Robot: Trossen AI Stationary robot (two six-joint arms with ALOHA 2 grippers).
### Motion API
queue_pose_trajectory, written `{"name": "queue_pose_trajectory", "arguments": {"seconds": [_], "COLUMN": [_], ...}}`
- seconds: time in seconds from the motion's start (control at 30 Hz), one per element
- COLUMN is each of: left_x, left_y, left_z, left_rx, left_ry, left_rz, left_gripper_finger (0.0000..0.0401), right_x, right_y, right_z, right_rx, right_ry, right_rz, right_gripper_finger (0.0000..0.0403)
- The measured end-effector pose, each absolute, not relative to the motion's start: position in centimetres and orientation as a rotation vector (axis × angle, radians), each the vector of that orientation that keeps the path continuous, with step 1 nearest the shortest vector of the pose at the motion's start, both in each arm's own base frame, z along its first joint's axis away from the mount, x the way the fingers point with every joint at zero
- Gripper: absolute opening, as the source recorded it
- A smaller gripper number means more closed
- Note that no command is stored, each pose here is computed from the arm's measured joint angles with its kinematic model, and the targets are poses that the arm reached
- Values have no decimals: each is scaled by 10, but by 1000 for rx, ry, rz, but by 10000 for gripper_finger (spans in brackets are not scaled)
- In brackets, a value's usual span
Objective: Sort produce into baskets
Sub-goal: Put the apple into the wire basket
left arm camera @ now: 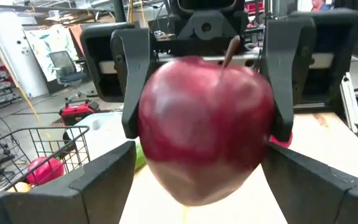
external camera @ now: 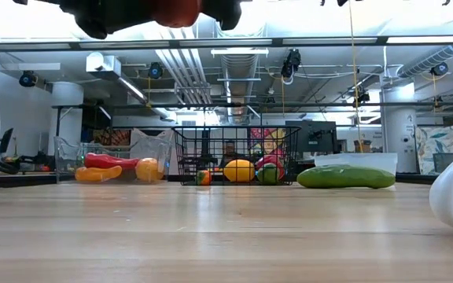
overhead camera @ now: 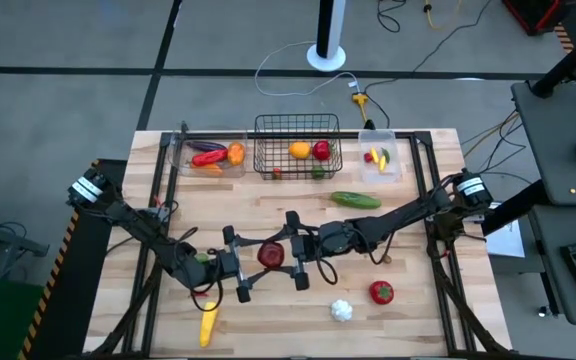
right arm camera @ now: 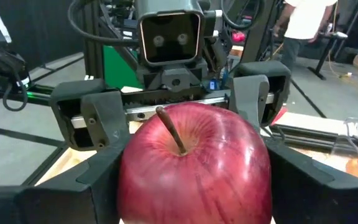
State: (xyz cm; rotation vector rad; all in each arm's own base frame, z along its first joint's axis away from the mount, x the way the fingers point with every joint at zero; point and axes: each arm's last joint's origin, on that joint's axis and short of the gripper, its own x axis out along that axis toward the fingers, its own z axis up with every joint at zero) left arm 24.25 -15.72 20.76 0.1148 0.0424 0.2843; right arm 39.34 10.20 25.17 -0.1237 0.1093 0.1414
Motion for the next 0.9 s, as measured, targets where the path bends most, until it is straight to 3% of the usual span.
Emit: {"name": "queue_pose_trajectory", "arguments": {"seconds": [0.53,0.9], "left_x": [241,240], "left_y": [-155,-154], "left_z": [198,194], "left_rx": [115,89], "left_ry": [102,122], "left_rz": [330,334], "left_gripper_finger": [324,323], "right_x": [383,368], "right_y": [81,30], "right_z": [263,269], "right_rx": [-44,33], "right_ry": [235,418], "right_rz": [86,-57], "right_gripper_finger": [292,292]}}
